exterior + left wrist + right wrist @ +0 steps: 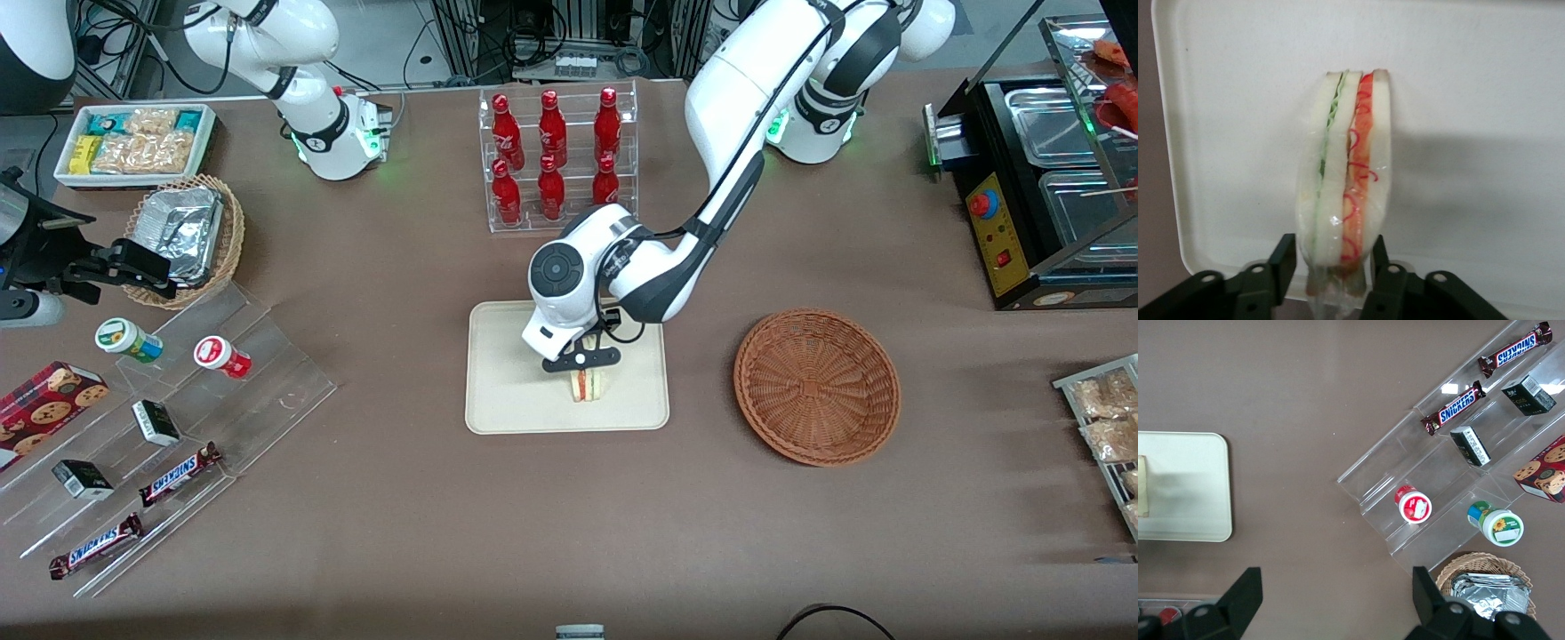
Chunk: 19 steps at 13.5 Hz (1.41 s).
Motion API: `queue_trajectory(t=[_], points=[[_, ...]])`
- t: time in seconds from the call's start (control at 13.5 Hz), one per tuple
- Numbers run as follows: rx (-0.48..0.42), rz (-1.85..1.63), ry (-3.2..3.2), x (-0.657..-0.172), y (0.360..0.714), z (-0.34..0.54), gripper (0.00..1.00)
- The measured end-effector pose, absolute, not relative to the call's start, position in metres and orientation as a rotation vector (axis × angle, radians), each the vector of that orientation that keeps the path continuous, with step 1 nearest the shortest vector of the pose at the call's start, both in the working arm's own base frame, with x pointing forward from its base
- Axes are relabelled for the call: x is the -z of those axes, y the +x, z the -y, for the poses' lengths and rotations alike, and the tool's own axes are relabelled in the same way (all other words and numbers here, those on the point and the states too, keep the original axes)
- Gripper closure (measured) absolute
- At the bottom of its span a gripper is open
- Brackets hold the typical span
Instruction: Place sandwich from basket to tray
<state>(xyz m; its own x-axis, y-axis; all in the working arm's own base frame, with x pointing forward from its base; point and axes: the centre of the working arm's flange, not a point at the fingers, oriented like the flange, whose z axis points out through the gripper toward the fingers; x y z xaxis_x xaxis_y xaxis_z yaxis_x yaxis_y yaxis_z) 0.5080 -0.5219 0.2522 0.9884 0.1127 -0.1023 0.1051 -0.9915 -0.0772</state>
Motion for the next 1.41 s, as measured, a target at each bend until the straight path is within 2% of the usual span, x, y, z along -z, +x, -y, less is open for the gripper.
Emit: queue_trajectory(t=[0.15,0.3,0.59,0.74,0.96,1.26,1.41], points=[[-0.142,0.196,-3.06,-0.29,0.519,0.514,0.19],[-0.104,0.256,-3.065,-0.353,0.535,0.491,0.01],[-0.061,0.367,-3.035,-0.463,0.531,0.446,0.0],[-0.071,0.418,-2.997,-0.502,0.527,0.416,0.0],[-0.038,0.51,-2.987,-0.554,0.534,0.355,0.0],[-0.12,0.345,-2.981,-0.612,0.527,0.241,0.0],[-0.127,0.359,-2.997,-0.628,0.524,0.197,0.0]])
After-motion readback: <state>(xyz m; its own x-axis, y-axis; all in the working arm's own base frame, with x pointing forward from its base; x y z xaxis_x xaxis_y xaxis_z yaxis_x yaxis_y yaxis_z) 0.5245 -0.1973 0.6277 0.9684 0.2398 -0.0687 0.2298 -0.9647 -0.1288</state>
